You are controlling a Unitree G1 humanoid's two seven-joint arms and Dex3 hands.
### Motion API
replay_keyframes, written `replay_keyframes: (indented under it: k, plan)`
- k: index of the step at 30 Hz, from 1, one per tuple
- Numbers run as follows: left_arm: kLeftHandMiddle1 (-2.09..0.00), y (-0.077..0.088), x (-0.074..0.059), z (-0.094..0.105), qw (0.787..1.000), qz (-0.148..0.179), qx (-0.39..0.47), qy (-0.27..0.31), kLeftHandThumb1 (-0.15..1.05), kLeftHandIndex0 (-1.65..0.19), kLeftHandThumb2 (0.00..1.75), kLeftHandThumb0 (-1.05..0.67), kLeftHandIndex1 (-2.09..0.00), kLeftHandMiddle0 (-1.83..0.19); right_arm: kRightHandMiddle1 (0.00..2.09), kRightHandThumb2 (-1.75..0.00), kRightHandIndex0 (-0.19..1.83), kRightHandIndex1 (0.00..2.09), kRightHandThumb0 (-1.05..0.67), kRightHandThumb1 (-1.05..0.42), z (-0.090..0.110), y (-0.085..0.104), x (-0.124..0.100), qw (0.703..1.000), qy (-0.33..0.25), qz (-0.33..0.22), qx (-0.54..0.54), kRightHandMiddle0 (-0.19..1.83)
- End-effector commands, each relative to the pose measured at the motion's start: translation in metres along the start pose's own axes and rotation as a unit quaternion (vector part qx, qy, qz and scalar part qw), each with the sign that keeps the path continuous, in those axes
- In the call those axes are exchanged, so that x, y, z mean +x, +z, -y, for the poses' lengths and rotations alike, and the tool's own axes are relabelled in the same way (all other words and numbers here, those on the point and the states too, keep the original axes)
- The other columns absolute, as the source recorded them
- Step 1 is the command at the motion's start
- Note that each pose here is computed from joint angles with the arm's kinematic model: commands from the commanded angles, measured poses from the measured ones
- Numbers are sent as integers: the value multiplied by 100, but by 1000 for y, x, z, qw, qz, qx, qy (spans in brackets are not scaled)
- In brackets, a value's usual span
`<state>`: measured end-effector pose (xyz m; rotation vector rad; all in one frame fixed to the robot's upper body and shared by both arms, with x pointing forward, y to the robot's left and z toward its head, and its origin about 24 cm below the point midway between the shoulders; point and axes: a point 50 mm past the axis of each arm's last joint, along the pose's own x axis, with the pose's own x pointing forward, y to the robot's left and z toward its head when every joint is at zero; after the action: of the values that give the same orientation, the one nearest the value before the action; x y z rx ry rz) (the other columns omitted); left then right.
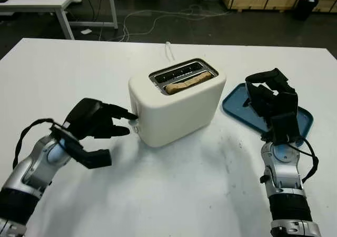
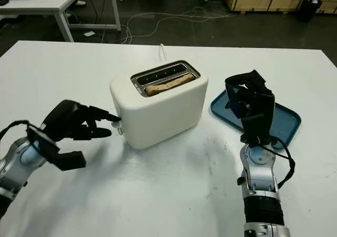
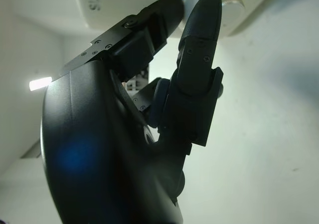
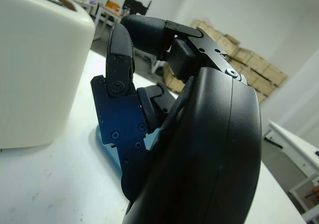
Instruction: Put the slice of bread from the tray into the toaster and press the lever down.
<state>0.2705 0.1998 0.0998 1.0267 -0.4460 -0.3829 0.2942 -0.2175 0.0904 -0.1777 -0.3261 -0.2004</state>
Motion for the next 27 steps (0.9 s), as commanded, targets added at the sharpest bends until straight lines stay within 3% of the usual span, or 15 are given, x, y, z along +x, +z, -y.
replay_keyframes:
  k: [1, 6, 10, 12, 16, 21, 27]
  plan:
    - [-110, 12, 2, 1, 999, 33, -30, 30, 92, -128, 12, -78, -4, -121, 162, -37, 86, 175, -48, -92, -2, 1, -1, 1000, 2, 0, 4, 67]
    - [-145, 10, 12, -21, 988, 25, -50, 141, 92, -130, 23, -80, -13, -106, 137, -35, 88, 173, -51, -92, -4, -1, -2, 1000, 8, -3, 15, 82]
    - [-157, 6, 19, -27, 975, 3, -73, 209, 92, -94, 25, -82, -91, -103, 130, -35, 93, 169, -51, -92, -5, -2, -2, 1000, 8, -11, 27, 86]
    - [-161, 4, 22, -28, 970, -13, -80, 231, 92, -87, 23, -82, -104, -101, 125, -35, 95, 164, -52, -92, -5, -3, -2, 999, 12, -13, 32, 88]
    - [-167, 2, 26, -29, 957, -42, -97, 268, 92, -79, 21, -82, -123, -100, 119, -34, 96, 158, -53, -92, -7, -4, -1, 999, 17, -20, 40, 90]
    - [-168, 2, 25, -24, 936, -78, -145, 311, 92, -81, 25, -88, -134, -107, 111, -32, 95, 157, -53, -92, -9, -5, -1, 999, 13, -30, 43, 92]
    - [-170, 5, 24, -7, 886, -111, -246, 378, 92, -84, 30, -86, -157, -114, 112, -31, 102, 155, -52, -92, -13, -10, -3, 999, -5, -50, 19, 100]
